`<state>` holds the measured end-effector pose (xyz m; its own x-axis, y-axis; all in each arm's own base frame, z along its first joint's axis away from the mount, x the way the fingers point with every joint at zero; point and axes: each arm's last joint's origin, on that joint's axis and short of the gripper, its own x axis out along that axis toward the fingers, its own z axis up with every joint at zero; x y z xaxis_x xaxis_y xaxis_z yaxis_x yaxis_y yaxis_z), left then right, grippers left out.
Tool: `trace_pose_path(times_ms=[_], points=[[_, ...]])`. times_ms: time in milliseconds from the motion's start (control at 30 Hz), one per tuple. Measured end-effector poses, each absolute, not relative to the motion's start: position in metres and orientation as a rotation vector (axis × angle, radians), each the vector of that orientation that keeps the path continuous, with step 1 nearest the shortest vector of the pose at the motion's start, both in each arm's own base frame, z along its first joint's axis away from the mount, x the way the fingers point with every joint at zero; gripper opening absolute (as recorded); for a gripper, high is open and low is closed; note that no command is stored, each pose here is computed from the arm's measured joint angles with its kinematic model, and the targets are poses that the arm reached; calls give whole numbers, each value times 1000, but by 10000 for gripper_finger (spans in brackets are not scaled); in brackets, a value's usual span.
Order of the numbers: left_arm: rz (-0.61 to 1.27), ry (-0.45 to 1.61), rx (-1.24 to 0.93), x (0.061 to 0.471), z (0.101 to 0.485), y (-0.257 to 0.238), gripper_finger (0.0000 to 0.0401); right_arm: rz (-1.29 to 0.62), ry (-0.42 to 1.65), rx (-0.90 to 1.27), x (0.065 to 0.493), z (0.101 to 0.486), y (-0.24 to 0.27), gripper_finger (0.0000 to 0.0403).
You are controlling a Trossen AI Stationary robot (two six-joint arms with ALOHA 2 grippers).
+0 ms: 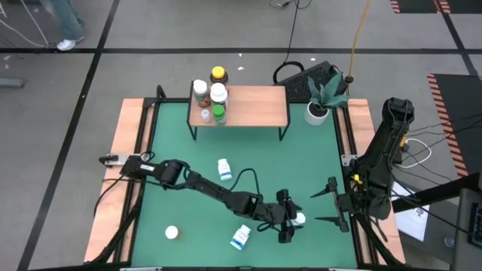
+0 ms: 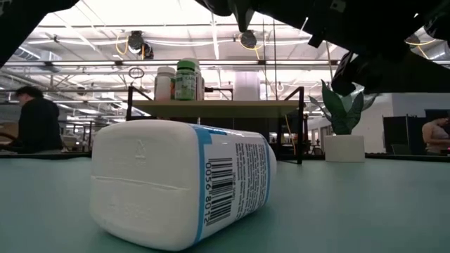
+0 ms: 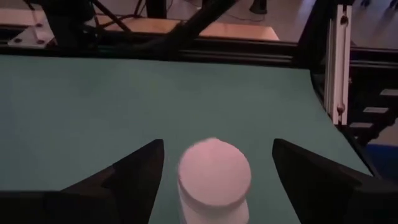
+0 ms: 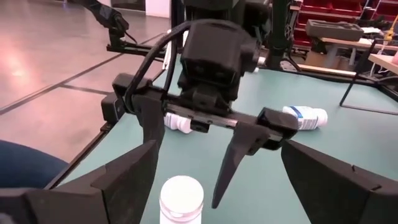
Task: Pick and place medicine bottles onto shelf by color
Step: Put the bottom right white blue medicine bottle on the shelf
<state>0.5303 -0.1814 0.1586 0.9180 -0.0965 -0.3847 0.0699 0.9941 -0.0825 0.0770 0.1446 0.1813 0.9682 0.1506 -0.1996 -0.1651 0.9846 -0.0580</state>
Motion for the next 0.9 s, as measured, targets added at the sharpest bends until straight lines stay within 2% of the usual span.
trace_pose_path(times_ms=[900], points=[[-35, 398, -53, 530, 158, -181, 298, 172, 165, -65, 77, 186, 147, 334]])
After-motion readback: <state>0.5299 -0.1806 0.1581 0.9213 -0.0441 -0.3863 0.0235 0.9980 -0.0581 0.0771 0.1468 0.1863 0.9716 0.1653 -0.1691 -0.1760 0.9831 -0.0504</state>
